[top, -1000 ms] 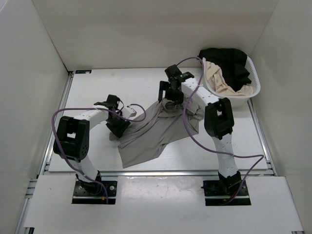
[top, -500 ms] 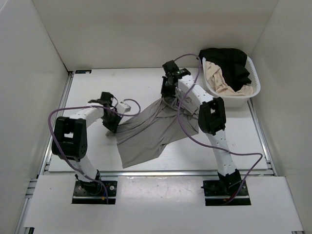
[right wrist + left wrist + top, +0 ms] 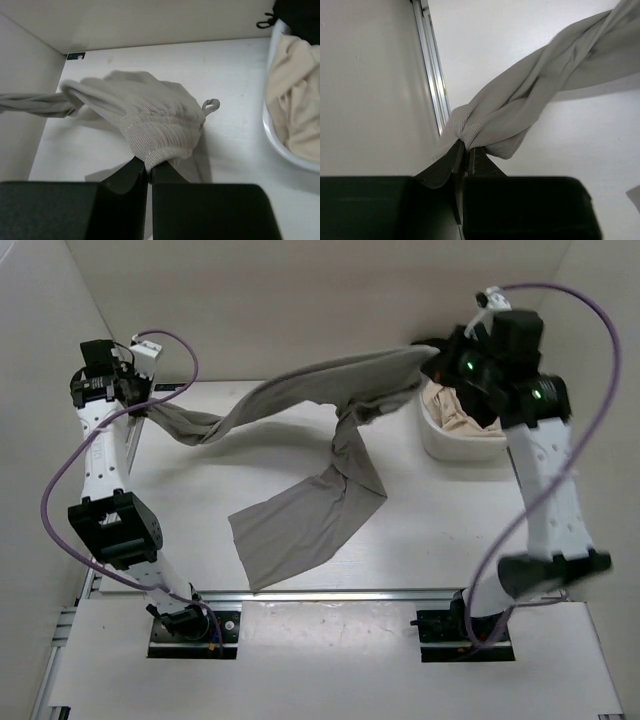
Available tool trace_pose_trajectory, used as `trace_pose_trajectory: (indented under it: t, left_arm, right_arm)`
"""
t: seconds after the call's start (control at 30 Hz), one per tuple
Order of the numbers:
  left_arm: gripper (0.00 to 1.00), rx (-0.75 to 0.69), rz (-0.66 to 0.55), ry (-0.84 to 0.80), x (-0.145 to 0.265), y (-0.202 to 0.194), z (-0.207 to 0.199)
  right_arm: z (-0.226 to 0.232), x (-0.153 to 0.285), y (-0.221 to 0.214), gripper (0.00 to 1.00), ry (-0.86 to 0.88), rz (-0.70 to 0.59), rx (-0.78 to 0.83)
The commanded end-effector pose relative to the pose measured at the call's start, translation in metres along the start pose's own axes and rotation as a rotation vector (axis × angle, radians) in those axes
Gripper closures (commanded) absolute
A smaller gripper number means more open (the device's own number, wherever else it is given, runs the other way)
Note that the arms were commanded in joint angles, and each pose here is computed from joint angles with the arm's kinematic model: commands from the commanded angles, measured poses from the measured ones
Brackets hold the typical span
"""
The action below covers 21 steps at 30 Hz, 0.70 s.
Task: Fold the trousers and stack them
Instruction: Flatten the trousers out
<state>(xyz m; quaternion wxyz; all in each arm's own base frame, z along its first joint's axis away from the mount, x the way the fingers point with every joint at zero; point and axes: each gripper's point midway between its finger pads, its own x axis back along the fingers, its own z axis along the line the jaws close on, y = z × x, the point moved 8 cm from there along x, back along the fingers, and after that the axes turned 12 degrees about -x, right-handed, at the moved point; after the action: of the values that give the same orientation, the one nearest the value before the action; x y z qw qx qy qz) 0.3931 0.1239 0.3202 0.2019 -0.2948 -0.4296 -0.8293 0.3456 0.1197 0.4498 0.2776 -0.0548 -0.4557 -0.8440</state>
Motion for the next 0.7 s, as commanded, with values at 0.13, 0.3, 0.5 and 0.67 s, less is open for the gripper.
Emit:
trace_pose_trajectory:
  t: [0.13, 0.3, 0.5, 0.67]
  left_arm:
    - [0.86, 0.079, 0.262, -0.022, 0.013, -0.094, -0.001]
    - [0.86, 0.120, 0.393, -0.124, 0.001, -0.151, -0.023]
    - [0.86, 0.141, 0.471, -0.162, -0.005, -0.187, -0.031]
    - [0.86, 0.123, 0.428, -0.077, 0.001, -0.174, 0.007]
  right_arm:
    - [-0.130, 0.065, -0.141, 1.00, -0.499, 0.414, -0.102]
    - [-0.178, 0.088, -0.190, 1.00, -0.662, 0.367, -0.214]
    - [-0.225, 0.090, -0.221, 1.00, -0.846, 0.385, -0.286]
    - [-0.226, 0.102, -0.146, 1.00, -0.795, 0.157, -0.360]
